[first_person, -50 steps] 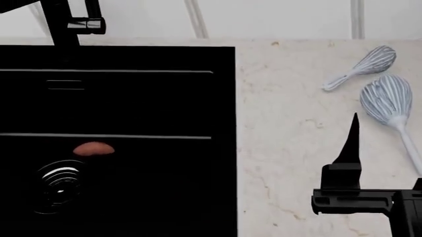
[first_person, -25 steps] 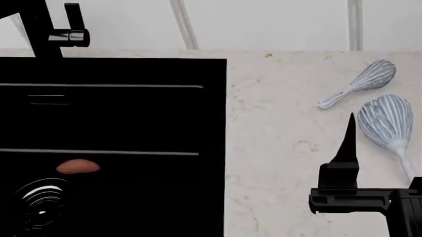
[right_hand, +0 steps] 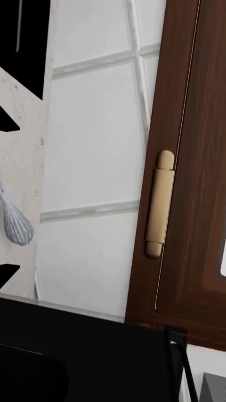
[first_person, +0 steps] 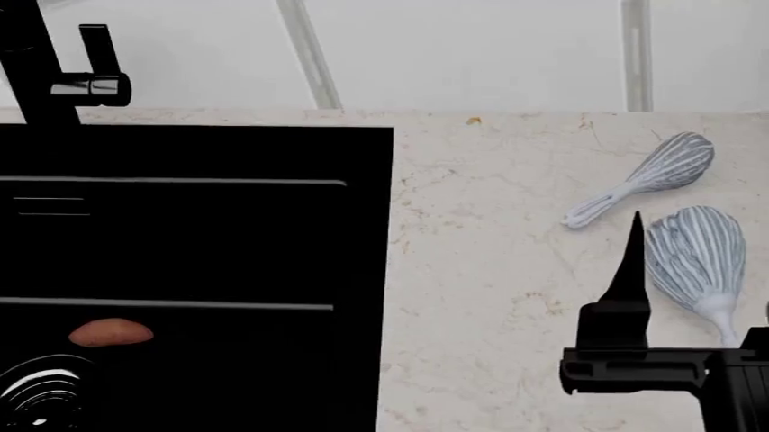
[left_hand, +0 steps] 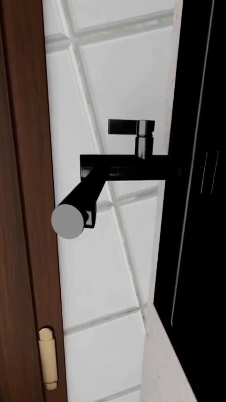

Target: Pick the whisk from the counter and place it in the sink

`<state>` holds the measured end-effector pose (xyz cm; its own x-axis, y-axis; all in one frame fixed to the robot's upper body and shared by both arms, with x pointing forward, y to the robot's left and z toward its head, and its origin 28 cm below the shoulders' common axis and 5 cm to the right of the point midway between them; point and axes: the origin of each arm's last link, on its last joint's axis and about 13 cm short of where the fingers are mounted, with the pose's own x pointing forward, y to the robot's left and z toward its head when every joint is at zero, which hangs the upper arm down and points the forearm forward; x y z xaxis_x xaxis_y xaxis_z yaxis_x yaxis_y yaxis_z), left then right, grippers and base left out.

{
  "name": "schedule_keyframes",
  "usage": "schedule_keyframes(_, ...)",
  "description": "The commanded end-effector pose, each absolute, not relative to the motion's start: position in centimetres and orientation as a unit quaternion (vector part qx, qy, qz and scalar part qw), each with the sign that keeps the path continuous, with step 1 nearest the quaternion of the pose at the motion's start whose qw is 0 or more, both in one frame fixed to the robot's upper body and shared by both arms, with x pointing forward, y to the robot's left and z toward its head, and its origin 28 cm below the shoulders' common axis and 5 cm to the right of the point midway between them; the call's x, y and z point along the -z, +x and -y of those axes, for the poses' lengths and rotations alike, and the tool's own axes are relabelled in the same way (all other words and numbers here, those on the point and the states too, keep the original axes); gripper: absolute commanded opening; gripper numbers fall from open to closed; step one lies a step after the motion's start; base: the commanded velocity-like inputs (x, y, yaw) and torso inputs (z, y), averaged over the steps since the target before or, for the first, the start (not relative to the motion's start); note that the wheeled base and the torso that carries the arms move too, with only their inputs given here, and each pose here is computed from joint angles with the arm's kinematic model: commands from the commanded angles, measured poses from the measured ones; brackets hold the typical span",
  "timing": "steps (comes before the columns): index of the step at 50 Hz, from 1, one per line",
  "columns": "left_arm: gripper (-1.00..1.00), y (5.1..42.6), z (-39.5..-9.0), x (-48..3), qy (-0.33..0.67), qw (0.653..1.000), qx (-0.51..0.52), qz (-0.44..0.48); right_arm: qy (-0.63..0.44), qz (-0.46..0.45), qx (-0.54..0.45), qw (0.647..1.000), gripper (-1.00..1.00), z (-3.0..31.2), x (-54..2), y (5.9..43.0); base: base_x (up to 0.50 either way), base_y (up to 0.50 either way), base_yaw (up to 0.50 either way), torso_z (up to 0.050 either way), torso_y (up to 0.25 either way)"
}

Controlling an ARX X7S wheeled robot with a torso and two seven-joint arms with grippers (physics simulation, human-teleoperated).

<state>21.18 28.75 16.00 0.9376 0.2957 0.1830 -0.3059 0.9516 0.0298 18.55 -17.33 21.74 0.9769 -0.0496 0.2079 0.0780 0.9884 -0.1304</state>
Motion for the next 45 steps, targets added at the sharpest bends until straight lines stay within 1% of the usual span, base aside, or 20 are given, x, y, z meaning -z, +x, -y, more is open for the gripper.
schedule_keyframes(1,1.00,21.1,-28.8,-15.9,0.026,0.984,-0.154,0.085,-0.073,0.104,0.027,0.992,1.00,17.2,-21.6,18.5,0.00,0.00,0.00,0.000,0.000)
schedule_keyframes(10,1.00,21.1,-28.8,-15.9,0.027,0.984,-0.151,0.086,-0.072,0.104,0.025,0.992,1.00,17.2,-21.6,18.5,0.00,0.00,0.00,0.000,0.000)
schedule_keyframes(11,1.00,21.2,-28.8,-15.9,0.027,0.984,-0.152,0.087,-0.087,0.203,0.019,0.975,1.00,17.1,-22.9,18.6,0.00,0.00,0.00,0.000,0.000)
schedule_keyframes(12,1.00,21.2,-28.8,-16.0,0.029,0.984,-0.152,0.085,-0.078,0.134,0.025,0.988,1.00,17.2,-22.0,18.6,0.00,0.00,0.00,0.000,0.000)
schedule_keyframes(13,1.00,21.1,-28.9,-16.1,0.027,0.984,-0.154,0.086,-0.074,0.101,0.025,0.992,1.00,17.3,-21.6,18.5,0.00,0.00,0.00,0.000,0.000)
schedule_keyframes(25,1.00,21.3,-29.0,-16.0,0.021,0.983,-0.157,0.087,-0.085,0.083,0.018,0.993,1.00,17.4,-21.5,18.7,0.00,0.00,0.00,0.000,0.000)
schedule_keyframes(29,1.00,21.3,-28.9,-15.9,0.021,0.983,-0.158,0.086,-0.079,0.063,0.015,0.995,1.00,17.5,-21.4,18.8,0.00,0.00,0.00,0.000,0.000)
schedule_keyframes(38,1.00,21.3,-29.0,-15.8,0.017,0.983,-0.159,0.088,-0.070,0.031,0.016,0.997,1.00,18.5,-21.6,18.8,0.00,0.00,0.00,0.000,0.000)
schedule_keyframes(45,1.00,21.2,-29.1,-15.7,0.014,0.983,-0.163,0.087,-0.083,-0.009,0.019,0.996,1.00,19.9,-21.8,18.7,0.00,0.00,0.00,0.000,0.000)
